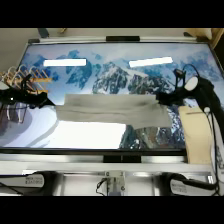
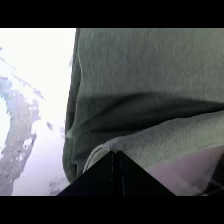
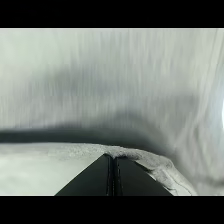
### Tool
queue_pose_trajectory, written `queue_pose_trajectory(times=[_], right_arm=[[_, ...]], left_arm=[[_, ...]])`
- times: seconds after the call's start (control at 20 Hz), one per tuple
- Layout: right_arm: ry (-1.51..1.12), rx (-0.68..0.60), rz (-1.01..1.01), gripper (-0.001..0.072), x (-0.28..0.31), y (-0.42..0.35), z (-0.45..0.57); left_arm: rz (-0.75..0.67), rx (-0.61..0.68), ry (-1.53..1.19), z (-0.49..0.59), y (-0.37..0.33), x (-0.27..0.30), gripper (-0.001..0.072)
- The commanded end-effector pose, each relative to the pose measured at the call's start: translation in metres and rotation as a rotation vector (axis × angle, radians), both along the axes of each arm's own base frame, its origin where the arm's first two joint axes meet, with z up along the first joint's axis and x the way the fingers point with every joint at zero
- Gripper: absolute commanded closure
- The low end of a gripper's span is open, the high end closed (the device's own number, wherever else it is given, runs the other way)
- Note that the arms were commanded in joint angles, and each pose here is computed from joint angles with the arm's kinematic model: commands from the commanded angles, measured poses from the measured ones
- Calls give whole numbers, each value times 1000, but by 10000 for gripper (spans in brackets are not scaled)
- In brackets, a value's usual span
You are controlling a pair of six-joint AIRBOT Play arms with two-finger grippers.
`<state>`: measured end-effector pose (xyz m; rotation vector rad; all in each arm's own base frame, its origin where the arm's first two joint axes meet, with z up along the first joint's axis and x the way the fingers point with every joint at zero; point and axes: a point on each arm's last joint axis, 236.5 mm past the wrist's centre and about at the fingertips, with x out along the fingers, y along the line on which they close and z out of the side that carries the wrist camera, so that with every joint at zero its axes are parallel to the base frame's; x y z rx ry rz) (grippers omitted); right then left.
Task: Fold the shirts.
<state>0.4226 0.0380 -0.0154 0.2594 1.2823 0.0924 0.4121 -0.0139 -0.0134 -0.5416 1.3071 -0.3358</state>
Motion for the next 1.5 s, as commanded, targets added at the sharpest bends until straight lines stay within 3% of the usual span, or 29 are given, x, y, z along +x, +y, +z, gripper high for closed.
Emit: queue_pose_trajectory(times=[0.0, 0.35, 0.4, 0.45, 0.5, 0.65, 0.75, 0.95, 1.1, 1.25, 1.3, 1.35, 1.4, 1.45], right_arm=[[-74, -35, -16, 631, 69, -11, 0], [23, -36, -25, 626, 77, -13, -45], [33, -30, -29, 513, 76, -11, -48], [31, -27, -15, 207, 75, -10, -45], [33, -44, 37, 95, 69, -14, -39], [120, -80, 91, 91, 39, -56, -32], [188, 25, 47, 48, 23, -68, -44], [295, 225, 1, 33, 5, -58, -77], [303, 343, -13, 34, 12, -34, -90], [374, 347, -32, 67, 8, -13, -111], [382, 350, -28, 224, 8, -3, -112], [381, 351, -8, 436, 9, 5, -109], [381, 355, 16, 604, 10, 11, -101], [372, 360, 39, 629, 12, 15, -88]], left_arm=[[58, -78, -26, 4, -4, 54, 666], [63, -169, 65, -38, -36, 75, 659], [63, -174, 86, -45, -41, 74, 513], [57, -175, 90, -46, -43, 73, 248], [48, -179, 91, -41, -42, 71, 95], [5, -201, 93, -11, -29, 63, 93], [-8, -200, 69, 14, -21, 58, 102], [-46, -170, -32, 66, -31, 50, 106], [-84, -149, -103, 97, -49, 46, 106], [-143, -144, -132, 110, -76, 40, 106], [-165, -141, -147, 111, -86, 40, 106], [-194, -134, -173, 111, -97, 43, 106], [-224, -127, -204, 111, -110, 46, 106], [-235, -124, -224, 111, -123, 49, 106]])
